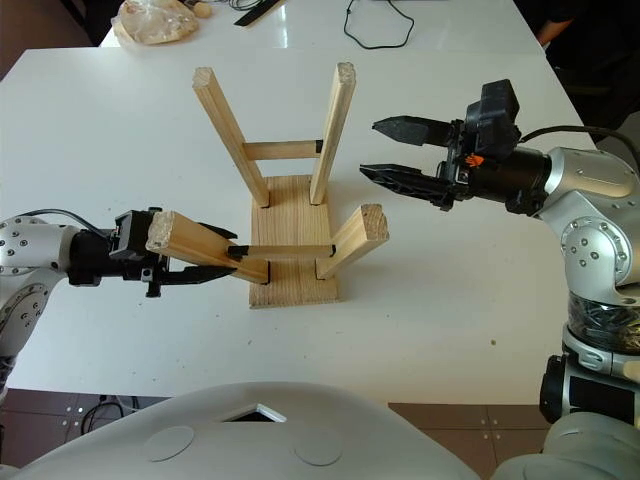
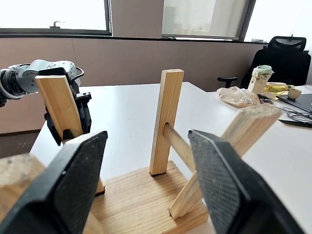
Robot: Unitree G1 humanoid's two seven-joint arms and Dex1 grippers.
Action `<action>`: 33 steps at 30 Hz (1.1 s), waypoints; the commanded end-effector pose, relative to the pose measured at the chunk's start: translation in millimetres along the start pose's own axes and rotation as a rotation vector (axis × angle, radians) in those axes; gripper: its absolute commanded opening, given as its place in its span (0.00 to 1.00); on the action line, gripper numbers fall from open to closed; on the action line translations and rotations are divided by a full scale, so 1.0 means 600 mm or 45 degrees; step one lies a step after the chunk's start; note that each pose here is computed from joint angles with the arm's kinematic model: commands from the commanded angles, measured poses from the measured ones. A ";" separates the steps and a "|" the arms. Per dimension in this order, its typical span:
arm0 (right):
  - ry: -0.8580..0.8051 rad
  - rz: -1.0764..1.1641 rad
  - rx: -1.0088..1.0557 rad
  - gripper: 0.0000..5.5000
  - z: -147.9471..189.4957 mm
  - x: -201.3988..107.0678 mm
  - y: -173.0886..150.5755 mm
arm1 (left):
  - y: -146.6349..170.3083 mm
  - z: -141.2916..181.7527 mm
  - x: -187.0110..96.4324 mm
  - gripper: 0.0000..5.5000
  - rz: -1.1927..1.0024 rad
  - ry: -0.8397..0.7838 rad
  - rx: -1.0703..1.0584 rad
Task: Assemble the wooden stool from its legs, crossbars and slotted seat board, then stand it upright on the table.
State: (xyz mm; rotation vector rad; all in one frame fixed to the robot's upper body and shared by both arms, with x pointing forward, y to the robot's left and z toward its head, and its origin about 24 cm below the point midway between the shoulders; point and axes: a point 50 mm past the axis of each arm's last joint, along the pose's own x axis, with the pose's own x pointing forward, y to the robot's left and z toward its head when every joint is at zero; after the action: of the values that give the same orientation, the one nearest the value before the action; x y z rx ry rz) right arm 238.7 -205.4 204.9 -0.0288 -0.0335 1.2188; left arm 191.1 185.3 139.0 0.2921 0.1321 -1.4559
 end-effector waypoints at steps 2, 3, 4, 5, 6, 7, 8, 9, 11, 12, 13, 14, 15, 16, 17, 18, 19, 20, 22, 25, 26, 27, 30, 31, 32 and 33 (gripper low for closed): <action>-0.246 -0.112 -0.074 0.56 0.065 0.021 -0.009 | 0.004 0.006 0.029 0.37 0.026 -0.072 -0.179; -0.275 -0.120 -0.089 0.56 0.074 0.028 -0.004 | 0.007 0.014 0.036 0.37 0.037 -0.105 -0.191; -0.295 -0.114 -0.100 0.56 0.082 0.035 0.003 | 0.009 0.020 0.042 0.37 0.046 -0.121 -0.197; -0.308 -0.102 -0.107 0.56 0.087 0.042 0.012 | 0.010 0.022 0.046 0.37 0.050 -0.122 -0.200; -0.319 -0.083 -0.115 0.56 0.092 0.049 0.022 | 0.009 0.022 0.049 0.37 0.050 -0.110 -0.197; -0.329 -0.059 -0.115 0.56 0.094 0.056 0.033 | 0.008 0.019 0.051 0.37 0.051 -0.092 -0.199; -0.337 -0.032 -0.106 0.56 0.094 0.064 0.045 | 0.007 0.012 0.053 0.37 0.057 -0.066 -0.205; -0.339 -0.013 -0.094 0.56 0.092 0.071 0.054 | 0.006 0.006 0.055 0.37 0.065 -0.041 -0.207; -0.318 -0.001 -0.068 0.56 0.079 0.083 0.069 | 0.005 -0.004 0.057 0.37 0.078 -0.005 -0.206; -0.295 0.001 -0.044 0.56 0.069 0.089 0.075 | 0.003 -0.009 0.059 0.37 0.076 0.013 -0.197; -0.259 0.001 -0.033 0.56 0.056 0.093 0.083 | 0.000 -0.014 0.063 0.37 0.069 0.035 -0.185; -0.227 0.003 -0.024 0.56 0.045 0.097 0.090 | -0.004 -0.019 0.066 0.37 0.062 0.060 -0.166; -0.199 0.009 -0.008 0.56 0.034 0.100 0.098 | -0.009 -0.025 0.071 0.37 0.054 0.081 -0.152; -0.162 0.012 -0.002 0.56 0.024 0.102 0.105 | -0.012 -0.029 0.075 0.37 0.046 0.089 -0.150; -0.131 0.014 0.001 0.56 0.014 0.104 0.110 | -0.015 -0.030 0.079 0.37 0.044 0.083 -0.157; -0.111 0.014 0.004 0.56 0.008 0.105 0.114 | -0.017 -0.029 0.081 0.37 0.044 0.072 -0.165; -0.091 0.007 0.007 0.56 0.004 0.105 0.115 | -0.017 -0.027 0.084 0.37 0.045 0.055 -0.171; -0.073 -0.009 0.006 0.56 0.000 0.105 0.116 | -0.015 -0.023 0.085 0.37 0.050 0.039 -0.177; -0.051 -0.036 0.009 0.56 -0.006 0.104 0.117 | -0.010 -0.019 0.085 0.37 0.059 0.024 -0.180; -0.023 -0.080 0.006 0.56 -0.017 0.102 0.118 | -0.004 -0.014 0.084 0.37 0.077 0.015 -0.180; -0.005 -0.107 0.000 0.56 -0.023 0.102 0.117 | -0.003 -0.012 0.084 0.37 0.081 0.008 -0.183; 0.015 -0.128 -0.009 0.56 -0.030 0.102 0.116 | -0.002 -0.011 0.083 0.37 0.082 0.005 -0.185; 0.091 -0.171 -0.027 0.56 -0.054 0.104 0.117 | -0.001 -0.011 0.083 0.37 0.082 0.013 -0.181; 0.109 -0.180 -0.021 0.56 -0.062 0.104 0.118 | -0.001 -0.011 0.083 0.37 0.083 0.016 -0.181; 0.147 -0.196 -0.016 0.56 -0.076 0.104 0.120 | 0.000 -0.010 0.083 0.37 0.084 0.018 -0.181; 0.184 -0.210 -0.007 0.56 -0.090 0.104 0.122 | 0.000 -0.010 0.083 0.37 0.084 0.016 -0.183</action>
State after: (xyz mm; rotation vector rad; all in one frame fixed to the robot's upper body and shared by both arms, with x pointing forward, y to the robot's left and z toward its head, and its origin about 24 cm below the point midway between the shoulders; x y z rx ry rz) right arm 194.1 -120.6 165.0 -0.0918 0.0232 1.0832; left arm 198.3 136.5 133.7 0.2243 0.1231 -1.3790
